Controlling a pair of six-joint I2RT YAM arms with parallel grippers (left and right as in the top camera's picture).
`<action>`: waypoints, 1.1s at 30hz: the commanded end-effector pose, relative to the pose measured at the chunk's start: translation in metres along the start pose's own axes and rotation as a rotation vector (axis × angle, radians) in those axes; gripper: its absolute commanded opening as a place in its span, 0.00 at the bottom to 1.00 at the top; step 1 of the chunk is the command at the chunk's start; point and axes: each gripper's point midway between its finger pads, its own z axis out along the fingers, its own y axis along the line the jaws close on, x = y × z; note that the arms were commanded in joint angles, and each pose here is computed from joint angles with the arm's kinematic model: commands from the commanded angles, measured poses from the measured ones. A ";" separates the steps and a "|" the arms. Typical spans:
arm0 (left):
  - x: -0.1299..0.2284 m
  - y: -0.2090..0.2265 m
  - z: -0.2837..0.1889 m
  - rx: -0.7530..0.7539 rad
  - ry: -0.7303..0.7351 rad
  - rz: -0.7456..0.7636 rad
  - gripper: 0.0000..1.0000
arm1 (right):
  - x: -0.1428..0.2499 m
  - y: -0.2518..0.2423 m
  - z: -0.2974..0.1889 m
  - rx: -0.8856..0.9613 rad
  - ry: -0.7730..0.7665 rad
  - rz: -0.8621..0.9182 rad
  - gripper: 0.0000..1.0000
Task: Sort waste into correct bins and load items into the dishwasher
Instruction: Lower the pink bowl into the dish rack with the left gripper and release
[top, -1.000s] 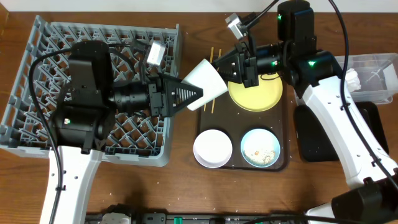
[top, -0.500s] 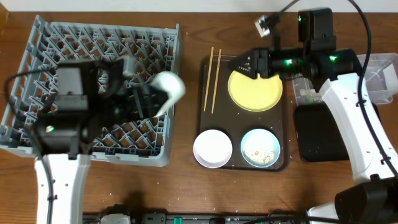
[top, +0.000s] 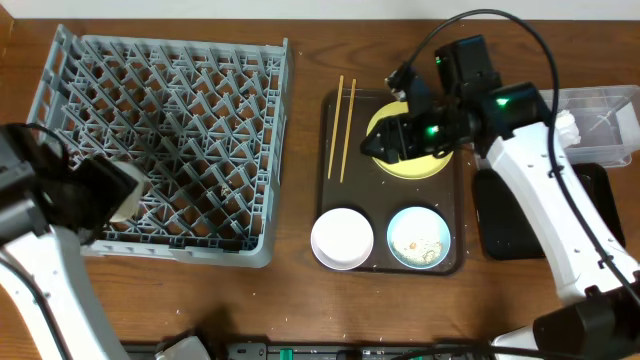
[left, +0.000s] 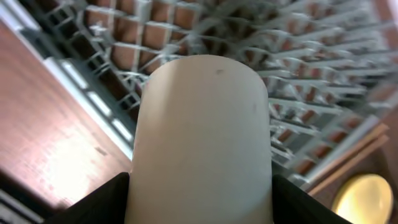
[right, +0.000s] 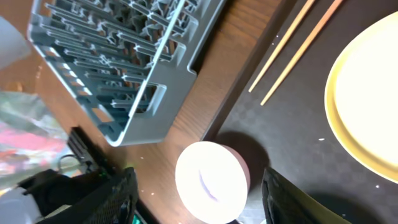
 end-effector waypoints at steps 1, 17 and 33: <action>-0.007 0.009 0.018 -0.054 0.057 -0.039 0.57 | -0.002 0.002 -0.003 0.048 -0.015 -0.051 0.63; 0.016 0.026 0.083 -0.142 0.334 -0.079 0.58 | 0.000 0.002 -0.003 0.052 -0.006 -0.042 0.62; 0.025 0.026 0.079 -0.141 0.375 -0.090 0.95 | 0.004 0.001 -0.002 0.057 0.008 -0.034 0.62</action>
